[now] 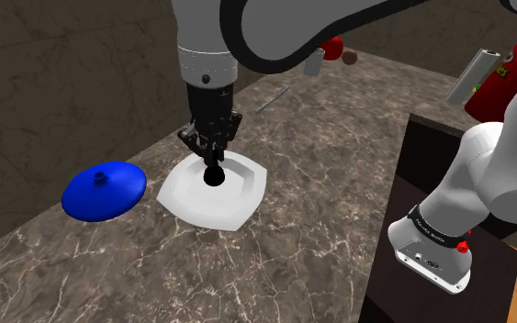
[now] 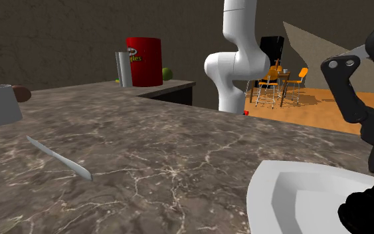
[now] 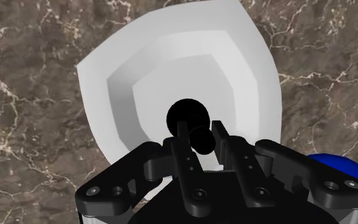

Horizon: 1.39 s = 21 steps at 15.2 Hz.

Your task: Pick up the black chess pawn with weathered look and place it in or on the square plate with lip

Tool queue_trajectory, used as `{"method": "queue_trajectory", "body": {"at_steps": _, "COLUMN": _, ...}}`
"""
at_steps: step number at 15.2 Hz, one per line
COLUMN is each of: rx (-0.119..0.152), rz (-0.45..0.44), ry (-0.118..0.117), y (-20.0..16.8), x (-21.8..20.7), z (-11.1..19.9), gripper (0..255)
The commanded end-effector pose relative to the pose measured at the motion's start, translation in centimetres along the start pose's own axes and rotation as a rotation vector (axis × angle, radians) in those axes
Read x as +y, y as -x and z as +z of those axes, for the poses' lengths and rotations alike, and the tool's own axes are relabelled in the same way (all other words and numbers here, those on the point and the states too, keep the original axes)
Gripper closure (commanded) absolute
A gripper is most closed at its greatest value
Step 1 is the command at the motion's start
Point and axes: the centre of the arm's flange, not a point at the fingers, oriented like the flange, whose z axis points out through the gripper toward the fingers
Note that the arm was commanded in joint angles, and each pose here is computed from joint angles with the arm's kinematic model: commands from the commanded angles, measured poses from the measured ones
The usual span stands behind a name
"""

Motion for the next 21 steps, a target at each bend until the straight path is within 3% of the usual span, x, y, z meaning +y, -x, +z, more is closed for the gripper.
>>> {"method": "queue_trajectory", "body": {"at_steps": 1, "rx": 0.0, "rz": 0.0, "ry": 0.0, "y": 0.1, "x": 0.0, "z": 1.1, "gripper": 255}}
{"method": "queue_trajectory", "body": {"at_steps": 9, "rx": 0.0, "rz": 0.0, "ry": 0.0, "y": 0.0, "x": 0.0, "z": 1.7, "gripper": 255}}
{"method": "queue_trajectory", "body": {"at_steps": 10, "rx": 0.0, "rz": 0.0, "ry": 0.0, "y": 0.0, "x": 0.0, "z": 1.7, "gripper": 0}}
{"method": "queue_trajectory", "body": {"at_steps": 15, "rx": 0.0, "rz": 0.0, "ry": 0.0, "y": 0.0, "x": 0.0, "z": 1.7, "gripper": 0}}
{"method": "queue_trajectory", "body": {"at_steps": 19, "rx": 0.0, "rz": 0.0, "ry": 0.0, "y": 0.0, "x": 0.0, "z": -3.3, "gripper": 0}}
{"method": "queue_trajectory", "body": {"at_steps": 21, "rx": 0.0, "rz": 0.0, "ry": 0.0, "y": 0.0, "x": 0.0, "z": -3.3, "gripper": 0}}
